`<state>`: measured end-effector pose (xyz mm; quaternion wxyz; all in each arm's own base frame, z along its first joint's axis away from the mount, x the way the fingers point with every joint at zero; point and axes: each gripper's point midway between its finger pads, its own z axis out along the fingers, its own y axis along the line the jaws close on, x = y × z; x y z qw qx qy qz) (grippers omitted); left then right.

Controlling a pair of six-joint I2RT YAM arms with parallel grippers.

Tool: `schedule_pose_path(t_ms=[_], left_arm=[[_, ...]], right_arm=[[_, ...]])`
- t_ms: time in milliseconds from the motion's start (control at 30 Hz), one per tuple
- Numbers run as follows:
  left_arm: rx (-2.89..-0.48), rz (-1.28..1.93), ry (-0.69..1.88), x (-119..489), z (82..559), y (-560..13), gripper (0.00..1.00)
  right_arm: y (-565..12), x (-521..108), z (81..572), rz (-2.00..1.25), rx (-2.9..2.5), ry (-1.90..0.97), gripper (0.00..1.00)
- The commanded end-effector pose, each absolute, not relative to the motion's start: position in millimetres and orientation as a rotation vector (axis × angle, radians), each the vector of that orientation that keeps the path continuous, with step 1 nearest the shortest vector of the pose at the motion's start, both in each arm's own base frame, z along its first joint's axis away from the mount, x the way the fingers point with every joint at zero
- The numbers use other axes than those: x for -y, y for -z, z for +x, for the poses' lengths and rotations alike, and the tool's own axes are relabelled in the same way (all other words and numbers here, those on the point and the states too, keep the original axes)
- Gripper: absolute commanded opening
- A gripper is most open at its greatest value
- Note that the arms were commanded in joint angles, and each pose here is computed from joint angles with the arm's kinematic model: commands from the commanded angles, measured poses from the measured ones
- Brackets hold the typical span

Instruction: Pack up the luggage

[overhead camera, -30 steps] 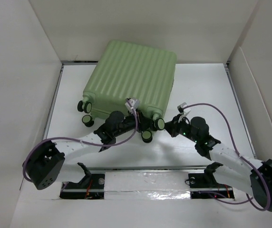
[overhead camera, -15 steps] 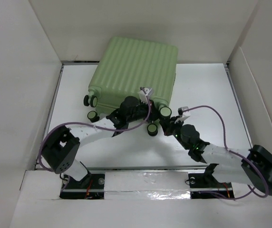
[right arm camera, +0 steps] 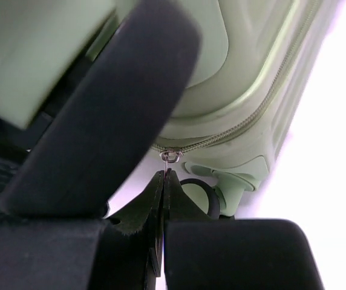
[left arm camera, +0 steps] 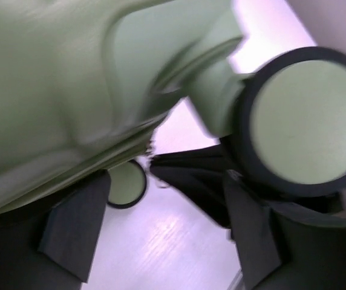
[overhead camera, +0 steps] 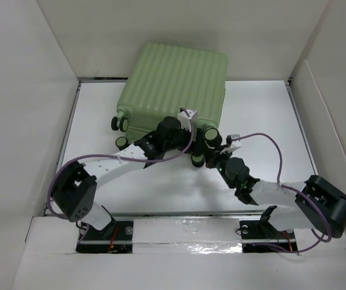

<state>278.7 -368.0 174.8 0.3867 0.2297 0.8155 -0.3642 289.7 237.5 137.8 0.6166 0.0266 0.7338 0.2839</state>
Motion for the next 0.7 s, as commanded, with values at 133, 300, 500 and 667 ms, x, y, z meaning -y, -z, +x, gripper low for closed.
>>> schedule_pose_path(t_ms=[133,300,500,667], left_arm=[[-2.057,0.143,0.544,257,308,-165,0.83],[-2.095,-0.039,0.467,209,299,-154,0.74],[-2.014,-0.32,0.439,142,293,-179,0.14],[-1.853,-0.491,0.39,86,286,-233,0.67]], right_arm=[[-158,-283,241,-0.173,-1.706,-0.963,0.0],[-156,-280,243,-0.197,-1.701,-0.958,0.0],[-148,-284,243,-0.225,-1.694,-0.989,0.0],[-152,-284,240,-0.257,-1.673,-1.004,0.0]])
